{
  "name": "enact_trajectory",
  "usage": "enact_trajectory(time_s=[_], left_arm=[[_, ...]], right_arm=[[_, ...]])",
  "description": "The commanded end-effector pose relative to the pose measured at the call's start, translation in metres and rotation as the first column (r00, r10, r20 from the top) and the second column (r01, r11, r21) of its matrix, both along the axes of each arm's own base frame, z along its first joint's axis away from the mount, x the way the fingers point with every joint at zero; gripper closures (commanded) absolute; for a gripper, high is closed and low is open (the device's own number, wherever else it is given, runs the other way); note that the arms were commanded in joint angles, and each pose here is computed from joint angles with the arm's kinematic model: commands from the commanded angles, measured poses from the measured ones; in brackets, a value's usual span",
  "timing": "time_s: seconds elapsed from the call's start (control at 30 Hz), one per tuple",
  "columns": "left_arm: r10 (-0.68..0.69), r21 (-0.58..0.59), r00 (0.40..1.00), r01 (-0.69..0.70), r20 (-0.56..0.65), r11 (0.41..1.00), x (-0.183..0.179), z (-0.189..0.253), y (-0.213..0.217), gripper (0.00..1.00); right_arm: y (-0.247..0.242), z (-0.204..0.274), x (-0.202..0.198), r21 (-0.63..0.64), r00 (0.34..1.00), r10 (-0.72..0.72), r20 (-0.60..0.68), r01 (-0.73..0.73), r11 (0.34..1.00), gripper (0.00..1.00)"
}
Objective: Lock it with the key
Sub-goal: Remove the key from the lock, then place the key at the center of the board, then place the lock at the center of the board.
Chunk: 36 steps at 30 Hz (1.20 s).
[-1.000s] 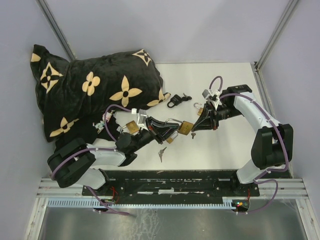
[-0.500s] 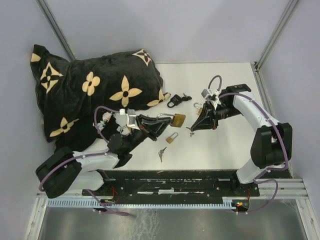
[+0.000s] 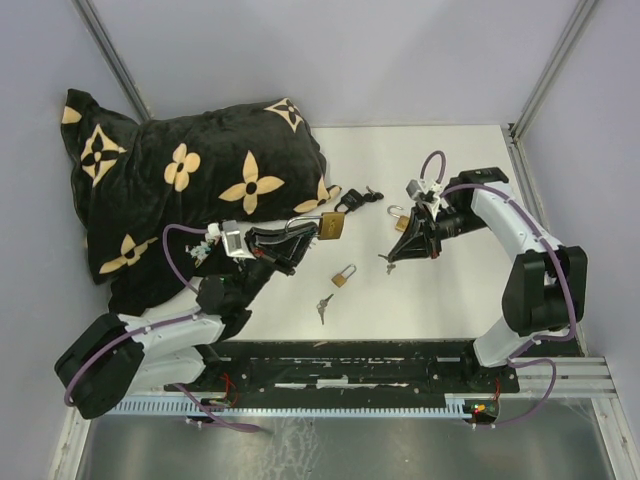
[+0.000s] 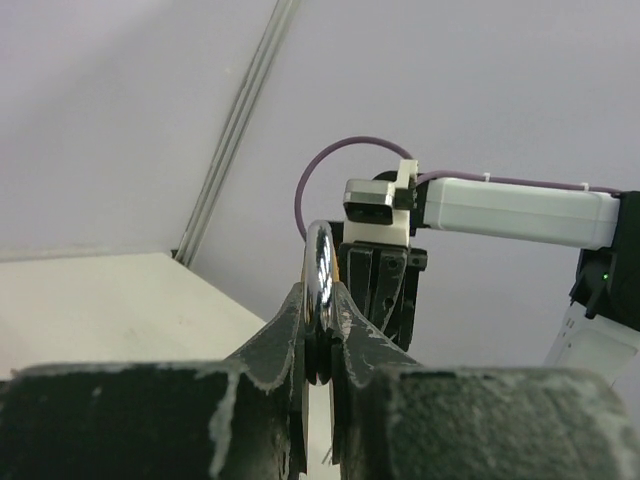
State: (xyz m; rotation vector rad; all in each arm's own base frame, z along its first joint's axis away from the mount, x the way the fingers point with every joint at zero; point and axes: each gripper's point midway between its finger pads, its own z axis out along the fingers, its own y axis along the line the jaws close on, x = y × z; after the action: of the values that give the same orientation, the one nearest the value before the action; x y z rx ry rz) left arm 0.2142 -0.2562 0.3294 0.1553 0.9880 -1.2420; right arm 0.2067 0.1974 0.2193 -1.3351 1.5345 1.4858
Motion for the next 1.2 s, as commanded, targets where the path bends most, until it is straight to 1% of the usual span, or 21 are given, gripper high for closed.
enact_trajectory(time_s=[0.0, 0.07, 0.17, 0.2, 0.27, 0.3, 0.33, 0.4, 0.43, 0.47, 0.5, 0.57, 0.67, 0.8, 0.9, 0.97, 1.1, 1.17], left_arm=[[-0.006, -0.041, 0.998, 0.004, -0.058, 0.999, 0.002, 0.009, 0.007, 0.97], [-0.025, 0.008, 0.990, 0.026, -0.140, 1.000, 0.009, -0.007, -0.002, 0.97], [-0.068, 0.081, 0.960, 0.093, -0.272, 0.992, 0.020, -0.034, -0.021, 0.97], [-0.090, 0.097, 0.947, 0.125, -0.309, 0.987, 0.022, -0.041, -0.029, 0.97], [-0.149, 0.114, 0.919, 0.203, -0.364, 0.972, 0.023, -0.053, -0.047, 0.97], [-0.188, 0.118, 0.902, 0.251, -0.388, 0.961, 0.023, -0.058, -0.058, 0.97], [-0.226, 0.119, 0.881, 0.299, -0.416, 0.947, 0.024, -0.063, -0.068, 0.97], [-0.309, 0.112, 0.820, 0.408, -0.481, 0.906, 0.024, -0.076, -0.093, 0.97], [-0.363, 0.103, 0.781, 0.473, -0.508, 0.875, 0.024, -0.080, -0.107, 0.97], [-0.400, 0.086, 0.735, 0.525, -0.548, 0.847, 0.025, -0.089, -0.120, 0.97], [-0.435, 0.053, 0.653, 0.588, -0.620, 0.807, 0.025, -0.109, -0.137, 0.97], [-0.451, 0.034, 0.604, 0.621, -0.657, 0.783, 0.024, -0.125, -0.155, 0.97], [-0.437, 0.053, 0.582, 0.639, -0.685, 0.768, 0.019, -0.147, -0.182, 0.97], [-0.406, 0.082, 0.540, 0.668, -0.737, 0.739, 0.018, -0.177, -0.218, 0.97], [-0.389, 0.095, 0.507, 0.693, -0.769, 0.715, 0.018, -0.200, -0.240, 0.95], [-0.381, 0.092, 0.486, 0.703, -0.787, 0.705, 0.018, -0.215, -0.253, 0.94], [-0.355, 0.114, 0.475, 0.712, -0.805, 0.693, 0.019, -0.231, -0.275, 0.90], [-0.324, 0.131, 0.475, 0.704, -0.818, 0.698, 0.023, -0.241, -0.283, 0.88]], right_arm=[[-0.022, 0.017, -0.005, -0.049, 0.998, -0.056, -0.042, 0.054, 0.997, 0.98], [-0.035, 0.012, 0.004, -0.085, 0.996, -0.091, -0.017, 0.089, 0.992, 0.98], [-0.060, -0.006, 0.026, -0.191, 0.980, -0.197, -0.015, 0.191, 0.963, 0.98], [-0.068, -0.014, 0.033, -0.249, 0.966, -0.256, -0.036, 0.239, 0.939, 0.98], [-0.085, -0.034, 0.050, -0.361, 0.933, -0.360, 0.008, 0.338, 0.869, 0.98], [-0.095, -0.044, 0.060, -0.409, 0.910, -0.410, 0.062, 0.397, 0.821, 0.99], [-0.107, -0.052, 0.066, -0.466, 0.880, -0.461, 0.119, 0.459, 0.756, 0.98], [-0.125, -0.064, 0.079, -0.520, 0.827, -0.522, 0.209, 0.546, 0.657, 0.98], [-0.131, -0.069, 0.081, -0.541, 0.813, -0.536, 0.230, 0.564, 0.624, 0.97], [-0.137, -0.075, 0.081, -0.566, 0.806, -0.542, 0.239, 0.569, 0.596, 0.97], [-0.142, -0.084, 0.078, -0.602, 0.806, -0.546, 0.228, 0.558, 0.572, 0.97], [-0.149, -0.096, 0.073, -0.647, 0.813, -0.543, 0.210, 0.532, 0.547, 0.97], [-0.162, -0.116, 0.067, -0.715, 0.814, -0.553, 0.176, 0.492, 0.497, 0.96], [-0.179, -0.127, 0.067, -0.744, 0.783, -0.608, 0.128, 0.482, 0.463, 0.94], [-0.188, -0.134, 0.067, -0.755, 0.764, -0.638, 0.098, 0.475, 0.453, 0.93], [-0.189, -0.137, 0.066, -0.757, 0.759, -0.647, 0.075, 0.466, 0.458, 0.91], [-0.189, -0.143, 0.066, -0.761, 0.755, -0.654, 0.044, 0.450, 0.468, 0.90], [-0.190, -0.147, 0.066, -0.768, 0.753, -0.657, 0.034, 0.440, 0.465, 0.89]])
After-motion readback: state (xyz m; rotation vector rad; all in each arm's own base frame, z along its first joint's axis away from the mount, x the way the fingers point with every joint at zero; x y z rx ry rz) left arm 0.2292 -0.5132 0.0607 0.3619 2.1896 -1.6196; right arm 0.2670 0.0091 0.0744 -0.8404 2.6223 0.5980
